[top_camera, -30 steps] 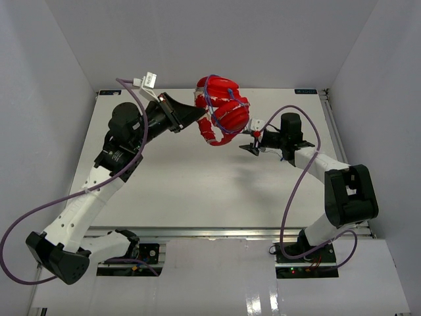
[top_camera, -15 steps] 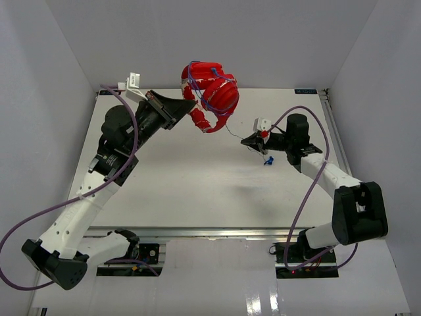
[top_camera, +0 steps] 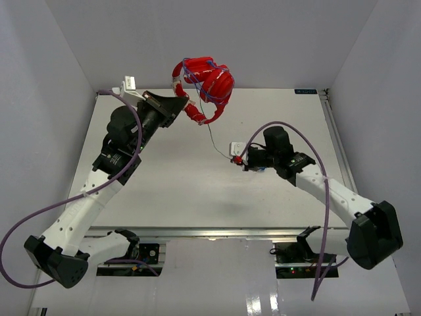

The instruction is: Wrap the headphones

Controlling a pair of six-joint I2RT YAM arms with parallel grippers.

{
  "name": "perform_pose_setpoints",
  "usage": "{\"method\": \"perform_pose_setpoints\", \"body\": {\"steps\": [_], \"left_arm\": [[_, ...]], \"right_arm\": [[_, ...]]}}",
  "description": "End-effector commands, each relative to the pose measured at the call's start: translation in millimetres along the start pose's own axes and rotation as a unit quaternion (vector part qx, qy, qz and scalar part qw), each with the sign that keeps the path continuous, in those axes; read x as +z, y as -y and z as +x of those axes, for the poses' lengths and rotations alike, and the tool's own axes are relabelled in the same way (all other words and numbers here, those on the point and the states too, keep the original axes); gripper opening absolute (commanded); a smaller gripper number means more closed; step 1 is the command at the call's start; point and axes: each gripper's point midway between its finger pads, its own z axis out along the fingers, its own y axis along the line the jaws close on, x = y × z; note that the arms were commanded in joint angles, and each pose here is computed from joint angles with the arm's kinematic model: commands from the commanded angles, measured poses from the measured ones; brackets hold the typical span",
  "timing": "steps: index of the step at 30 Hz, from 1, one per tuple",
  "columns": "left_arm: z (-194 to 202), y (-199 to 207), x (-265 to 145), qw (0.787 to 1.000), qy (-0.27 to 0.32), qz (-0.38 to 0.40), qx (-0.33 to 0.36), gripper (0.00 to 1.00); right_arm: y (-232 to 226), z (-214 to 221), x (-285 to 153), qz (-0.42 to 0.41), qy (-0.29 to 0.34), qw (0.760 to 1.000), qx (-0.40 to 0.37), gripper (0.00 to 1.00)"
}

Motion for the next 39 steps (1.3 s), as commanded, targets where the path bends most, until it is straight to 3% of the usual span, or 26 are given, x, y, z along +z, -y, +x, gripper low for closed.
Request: {"method": "perform_pose_setpoints", "body": {"steps": [1, 11, 23, 32, 39], "left_arm": [[-40, -23, 7, 0.993, 0.096, -0.047, 0.045, 0.0], [-37, -106, 13, 0.983, 0.078, -0.131, 0.098, 0.0], [-10, -164, 28, 0.969, 0.012, -0.183, 0.165, 0.0], [28, -197, 34, 0.957, -0.084, -0.188, 0.206, 0.0], [84, -219, 41, 0.937, -0.229, -0.144, 0.22, 0.0]], "right_arm": [[36, -34, -40, 0.119, -0.07, 0.985, -0.104, 0.08], [84, -84, -105, 0.23, -0.126, 0.95, -0.169, 0.08], [105, -137, -120, 0.245, -0.093, 0.945, -0.194, 0.08], [107, -151, -99, 0.227, -0.087, 0.946, -0.216, 0.08], [101, -130, -66, 0.206, -0.135, 0.934, -0.26, 0.08]]}}
